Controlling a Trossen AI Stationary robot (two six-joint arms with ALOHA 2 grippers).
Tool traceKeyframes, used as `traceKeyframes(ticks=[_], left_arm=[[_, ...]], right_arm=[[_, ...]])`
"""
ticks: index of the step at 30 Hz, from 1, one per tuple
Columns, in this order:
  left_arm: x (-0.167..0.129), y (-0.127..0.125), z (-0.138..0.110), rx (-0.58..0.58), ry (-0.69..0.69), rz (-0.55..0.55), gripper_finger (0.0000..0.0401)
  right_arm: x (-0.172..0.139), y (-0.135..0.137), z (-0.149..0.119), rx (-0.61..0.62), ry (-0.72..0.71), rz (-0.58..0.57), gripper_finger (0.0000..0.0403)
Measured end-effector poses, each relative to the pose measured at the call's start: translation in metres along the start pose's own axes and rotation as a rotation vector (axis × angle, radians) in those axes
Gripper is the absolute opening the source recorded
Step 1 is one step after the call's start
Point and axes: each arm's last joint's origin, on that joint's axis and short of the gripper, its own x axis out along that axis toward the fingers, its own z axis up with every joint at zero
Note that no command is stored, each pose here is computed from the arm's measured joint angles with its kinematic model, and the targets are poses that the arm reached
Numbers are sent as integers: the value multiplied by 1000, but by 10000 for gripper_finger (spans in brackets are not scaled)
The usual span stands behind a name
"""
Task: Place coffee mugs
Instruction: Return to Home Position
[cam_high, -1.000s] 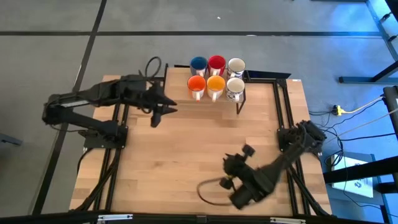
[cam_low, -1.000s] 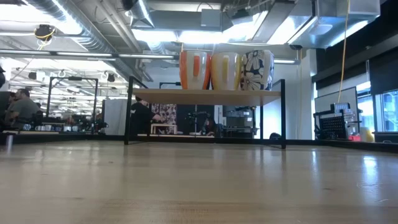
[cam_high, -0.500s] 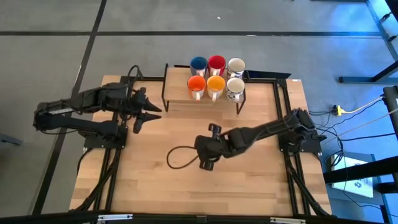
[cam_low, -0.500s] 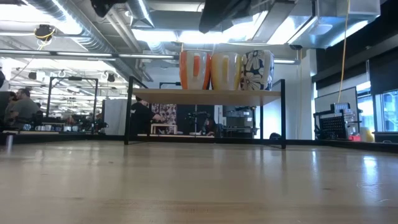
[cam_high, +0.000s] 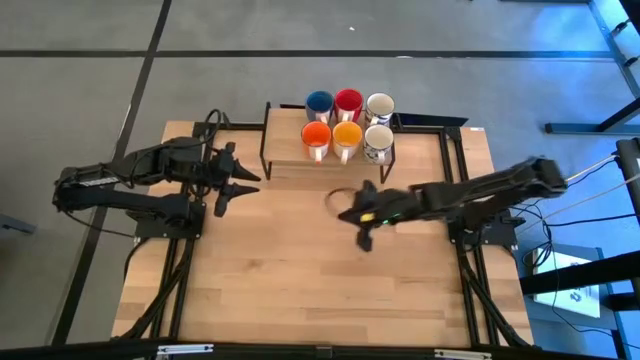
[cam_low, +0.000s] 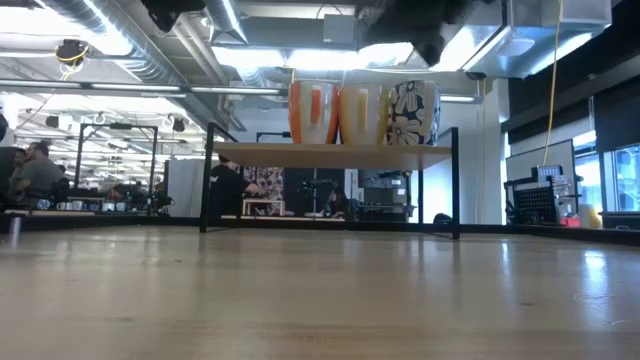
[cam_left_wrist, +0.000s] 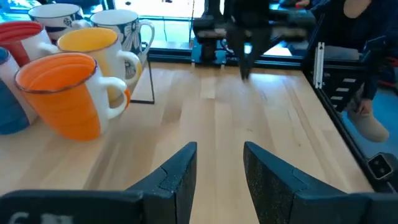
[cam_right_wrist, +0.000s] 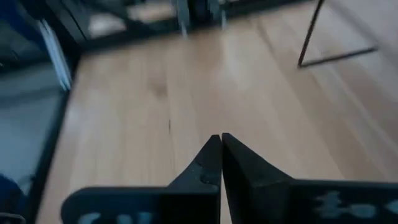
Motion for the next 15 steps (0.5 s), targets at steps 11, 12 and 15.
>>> traceKeyframes(ticks=[11, 12, 15], left_arm=[[0, 2, 1, 4, -12, 77, 126], [0, 2, 1, 4, -12, 77, 126], [1, 3, 2, -38, -28, 101, 126]], right_arm=[[-81, -47, -72, 31, -244, 47, 0], [-86, -50, -80, 38, -255, 41, 0], [-97, -60, -101, 66, -242, 15, 0]])
